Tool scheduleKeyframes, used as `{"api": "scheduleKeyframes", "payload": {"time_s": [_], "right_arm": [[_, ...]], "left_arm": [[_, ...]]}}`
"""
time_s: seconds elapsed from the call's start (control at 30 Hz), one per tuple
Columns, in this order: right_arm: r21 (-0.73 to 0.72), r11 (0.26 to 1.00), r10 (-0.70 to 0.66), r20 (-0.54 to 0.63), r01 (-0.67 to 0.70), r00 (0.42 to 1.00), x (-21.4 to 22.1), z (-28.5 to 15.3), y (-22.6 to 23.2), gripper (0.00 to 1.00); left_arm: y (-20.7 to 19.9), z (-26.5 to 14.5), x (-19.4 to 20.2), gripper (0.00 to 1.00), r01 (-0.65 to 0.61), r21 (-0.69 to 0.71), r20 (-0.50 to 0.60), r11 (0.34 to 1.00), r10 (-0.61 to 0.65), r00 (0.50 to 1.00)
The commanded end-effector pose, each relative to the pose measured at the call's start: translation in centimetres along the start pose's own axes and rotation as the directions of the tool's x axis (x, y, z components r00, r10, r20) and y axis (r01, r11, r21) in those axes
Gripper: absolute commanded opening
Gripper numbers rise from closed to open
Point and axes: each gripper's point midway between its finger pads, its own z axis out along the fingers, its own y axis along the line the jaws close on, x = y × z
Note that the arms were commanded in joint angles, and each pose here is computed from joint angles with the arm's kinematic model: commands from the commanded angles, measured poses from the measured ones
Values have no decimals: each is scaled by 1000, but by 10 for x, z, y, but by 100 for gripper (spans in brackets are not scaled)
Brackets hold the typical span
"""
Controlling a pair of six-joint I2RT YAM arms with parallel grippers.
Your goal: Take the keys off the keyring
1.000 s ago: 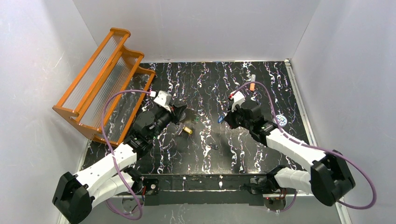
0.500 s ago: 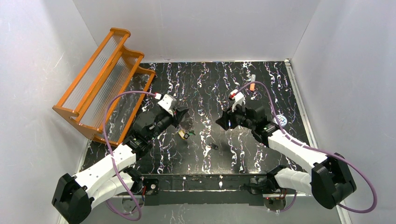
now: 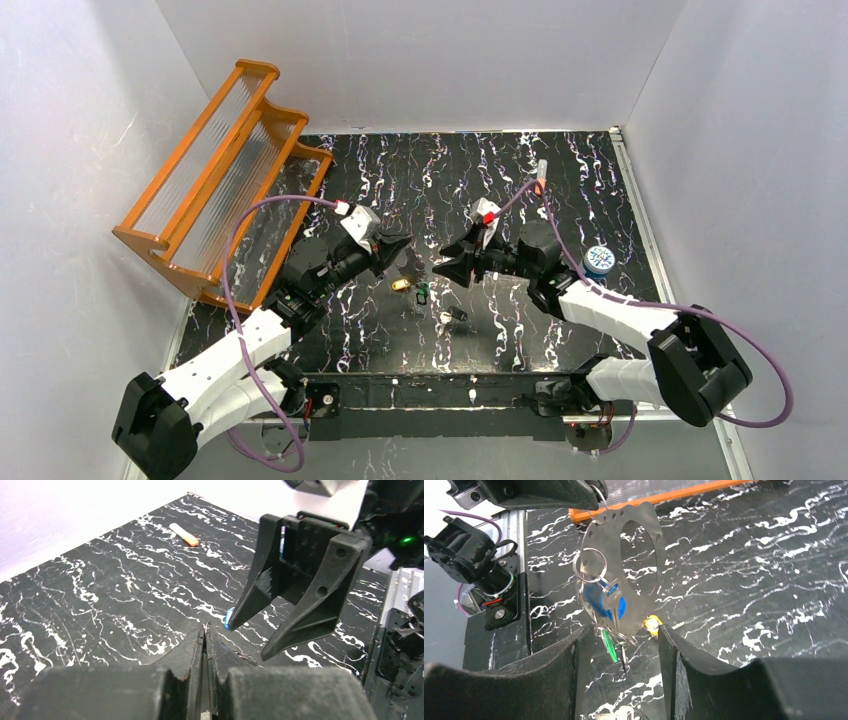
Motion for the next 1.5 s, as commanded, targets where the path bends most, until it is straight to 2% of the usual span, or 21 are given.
{"api": "scheduleKeyframes", "payload": {"time_s": [0.0,0.23,0.57,0.73,0.87,1.0,1.27,1.47], "right_arm": [[-93,992,-78,94,86,993,-16,9,13,57],[-151,984,-78,83,90,993,-5,21,16,58],[-186,977,-84,95,101,992,-3,30,21,57],[-196,975,-87,107,107,990,-4,31,22,43],[-186,975,-99,107,118,989,-6,28,23,18],[-128,982,-130,89,141,987,-7,20,18,1],[-12,980,-200,-30,200,979,-11,0,7,1],[23,965,-258,-127,263,958,-22,-11,2,1]], "left_arm": [[-16,0,-31,0,-33,91,109,995,23,994],[-29,0,-33,0,-33,165,130,986,12,991],[-27,2,-31,0,-11,164,142,986,-13,990],[-25,3,-30,0,-5,150,143,989,-17,990],[-19,2,-30,0,-3,114,147,993,-14,989],[-4,-1,-27,0,-19,31,144,999,15,989],[1,-3,-18,0,-50,9,114,999,49,992],[-12,-6,-16,0,-76,82,112,994,66,992]]}}
